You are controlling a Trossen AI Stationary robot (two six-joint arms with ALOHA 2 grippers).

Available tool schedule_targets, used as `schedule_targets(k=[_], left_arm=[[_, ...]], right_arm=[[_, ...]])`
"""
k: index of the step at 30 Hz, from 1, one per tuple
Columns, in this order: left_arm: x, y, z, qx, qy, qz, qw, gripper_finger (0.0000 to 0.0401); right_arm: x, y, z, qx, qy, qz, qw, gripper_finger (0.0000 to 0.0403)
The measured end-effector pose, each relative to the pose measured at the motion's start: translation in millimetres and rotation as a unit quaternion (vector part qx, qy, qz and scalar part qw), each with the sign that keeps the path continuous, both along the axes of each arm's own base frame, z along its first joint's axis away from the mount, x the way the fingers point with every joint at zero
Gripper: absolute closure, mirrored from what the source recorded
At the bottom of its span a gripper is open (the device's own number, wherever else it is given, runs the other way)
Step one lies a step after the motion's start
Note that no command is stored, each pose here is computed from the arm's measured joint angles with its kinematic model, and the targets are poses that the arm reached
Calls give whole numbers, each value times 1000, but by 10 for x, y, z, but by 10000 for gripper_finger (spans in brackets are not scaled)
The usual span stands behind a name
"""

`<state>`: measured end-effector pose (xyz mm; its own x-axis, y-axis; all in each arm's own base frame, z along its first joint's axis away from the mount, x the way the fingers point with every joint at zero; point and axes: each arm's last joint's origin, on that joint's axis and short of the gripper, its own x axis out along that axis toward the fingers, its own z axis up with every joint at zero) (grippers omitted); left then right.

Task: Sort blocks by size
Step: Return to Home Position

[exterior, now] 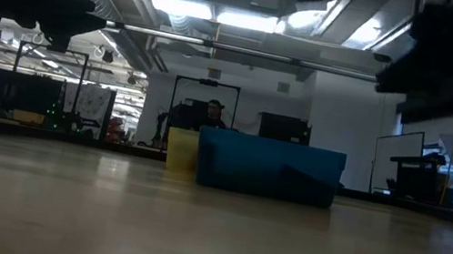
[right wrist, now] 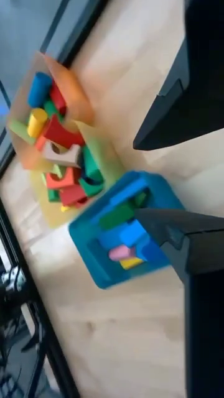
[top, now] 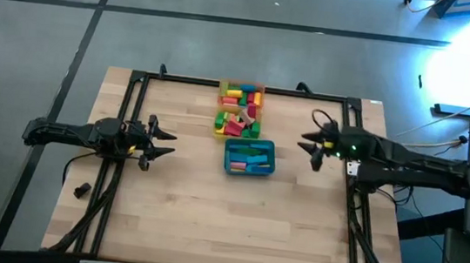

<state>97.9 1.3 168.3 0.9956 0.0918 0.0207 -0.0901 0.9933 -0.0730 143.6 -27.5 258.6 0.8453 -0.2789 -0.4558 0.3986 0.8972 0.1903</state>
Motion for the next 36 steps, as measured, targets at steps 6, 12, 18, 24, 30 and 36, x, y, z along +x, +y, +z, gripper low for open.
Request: schedule_targets(k=[6, 12, 18, 24, 30, 36], left_arm=[[0, 0, 0, 0, 0, 0, 1000, 221], [0, 0, -1, 0, 0, 0, 1000, 221], [0, 0, 1, 0, 0, 0, 1000, 221], [0, 0, 1, 0, 0, 0, 1000, 221], [0, 0, 1, 0, 0, 0, 1000, 221], [0, 0, 1, 0, 0, 0, 1000, 221]], right_arm=[[-285, 119, -173, -1, -59, 16, 998, 237], [-501, 169, -271, -21, -118, 15, 993, 237], [-618, 189, -358, -26, -187, 24, 982, 237], [-612, 196, -509, -65, -235, 45, 969, 237], [-553, 225, -602, -99, -245, 106, 959, 237], [-491, 257, -731, -130, -280, 165, 937, 237]])
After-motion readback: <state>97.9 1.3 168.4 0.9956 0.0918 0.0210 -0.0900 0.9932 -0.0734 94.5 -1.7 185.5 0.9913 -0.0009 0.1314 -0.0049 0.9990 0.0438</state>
